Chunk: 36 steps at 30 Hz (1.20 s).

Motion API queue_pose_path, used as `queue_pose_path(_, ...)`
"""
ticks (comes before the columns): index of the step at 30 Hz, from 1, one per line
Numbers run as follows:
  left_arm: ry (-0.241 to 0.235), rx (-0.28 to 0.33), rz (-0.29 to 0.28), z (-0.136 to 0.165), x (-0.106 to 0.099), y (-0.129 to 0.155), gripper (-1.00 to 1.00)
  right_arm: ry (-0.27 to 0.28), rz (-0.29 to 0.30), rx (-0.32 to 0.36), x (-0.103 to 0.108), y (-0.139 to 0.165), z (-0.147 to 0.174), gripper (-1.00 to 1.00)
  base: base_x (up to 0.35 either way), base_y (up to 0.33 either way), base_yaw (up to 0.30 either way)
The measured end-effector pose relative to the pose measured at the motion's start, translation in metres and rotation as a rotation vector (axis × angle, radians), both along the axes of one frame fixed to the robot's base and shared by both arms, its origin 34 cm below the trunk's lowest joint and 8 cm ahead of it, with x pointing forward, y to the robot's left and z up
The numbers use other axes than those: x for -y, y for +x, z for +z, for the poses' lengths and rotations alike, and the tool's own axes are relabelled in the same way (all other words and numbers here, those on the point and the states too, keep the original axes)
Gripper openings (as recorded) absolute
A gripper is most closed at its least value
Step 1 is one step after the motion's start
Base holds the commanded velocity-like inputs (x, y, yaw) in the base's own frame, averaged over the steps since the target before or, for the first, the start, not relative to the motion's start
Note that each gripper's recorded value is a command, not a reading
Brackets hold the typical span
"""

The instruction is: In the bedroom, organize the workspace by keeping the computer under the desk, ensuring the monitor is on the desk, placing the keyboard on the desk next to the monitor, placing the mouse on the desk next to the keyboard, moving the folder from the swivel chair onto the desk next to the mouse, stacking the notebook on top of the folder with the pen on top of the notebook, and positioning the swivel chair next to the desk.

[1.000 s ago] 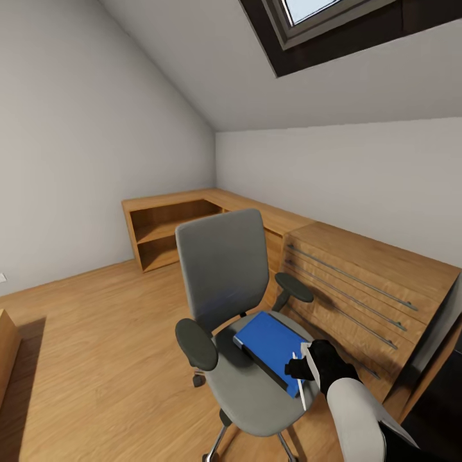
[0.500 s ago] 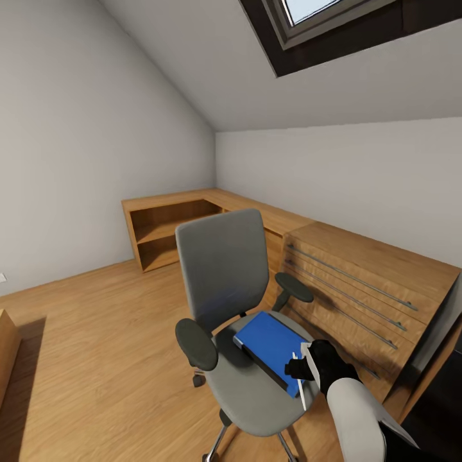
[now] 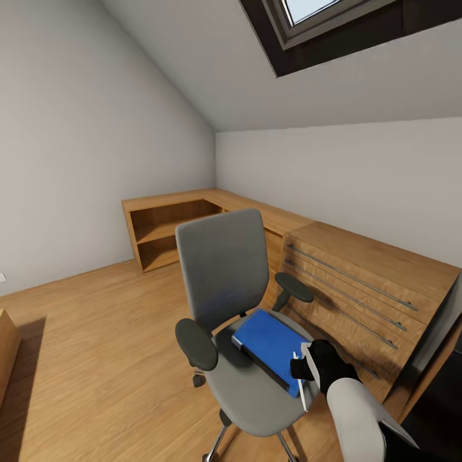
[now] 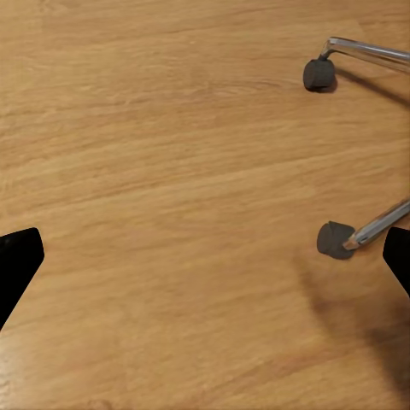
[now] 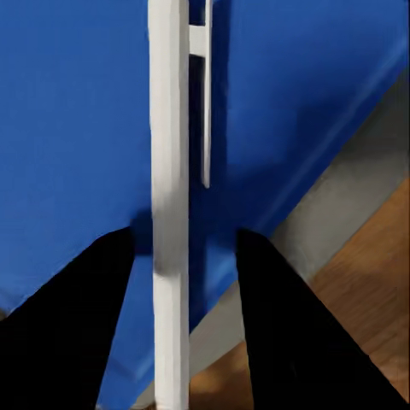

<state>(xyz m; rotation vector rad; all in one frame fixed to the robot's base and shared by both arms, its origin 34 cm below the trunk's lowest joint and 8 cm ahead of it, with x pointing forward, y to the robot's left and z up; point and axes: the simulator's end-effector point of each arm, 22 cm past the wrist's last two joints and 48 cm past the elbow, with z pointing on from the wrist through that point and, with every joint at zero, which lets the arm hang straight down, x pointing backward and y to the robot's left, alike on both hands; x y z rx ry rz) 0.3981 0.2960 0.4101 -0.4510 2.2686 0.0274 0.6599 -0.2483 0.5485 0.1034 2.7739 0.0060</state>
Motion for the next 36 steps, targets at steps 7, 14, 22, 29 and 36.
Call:
queue_pose_path(7, 0.0, 0.0, 0.0, 0.0, 0.0, 0.0, 1.0, -0.007, 0.0, -0.001, 0.001, 0.0, 0.0, -1.0, 0.0, 0.0, 0.0)
queue_pose_path(14, 0.0, 0.0, 0.0, 0.0, 0.0, 0.0, 1.0, -0.007, 0.0, -0.001, 0.001, 0.0, 0.0, -1.0, 0.0, 0.0, 0.0)
queue_pose_path(22, 0.0, 0.0, 0.0, 0.0, 0.0, 0.0, 1.0, -0.008, -0.001, 0.0, 0.001, 0.0, 0.0, -1.0, 0.0, 0.0, 0.0)
queue_pose_path(29, 0.0, 0.0, -0.002, 0.004, 0.0, 0.001, 1.0, -0.008, -0.003, 0.0, 0.002, 0.001, 0.004, -1.0, 0.0, 0.0, 0.0)
queue_pose_path(36, -0.001, 0.0, -0.002, 0.018, 0.001, 0.003, 1.0, -0.008, -0.002, 0.0, 0.002, 0.003, 0.018, -1.0, 0.0, 0.0, 0.0)
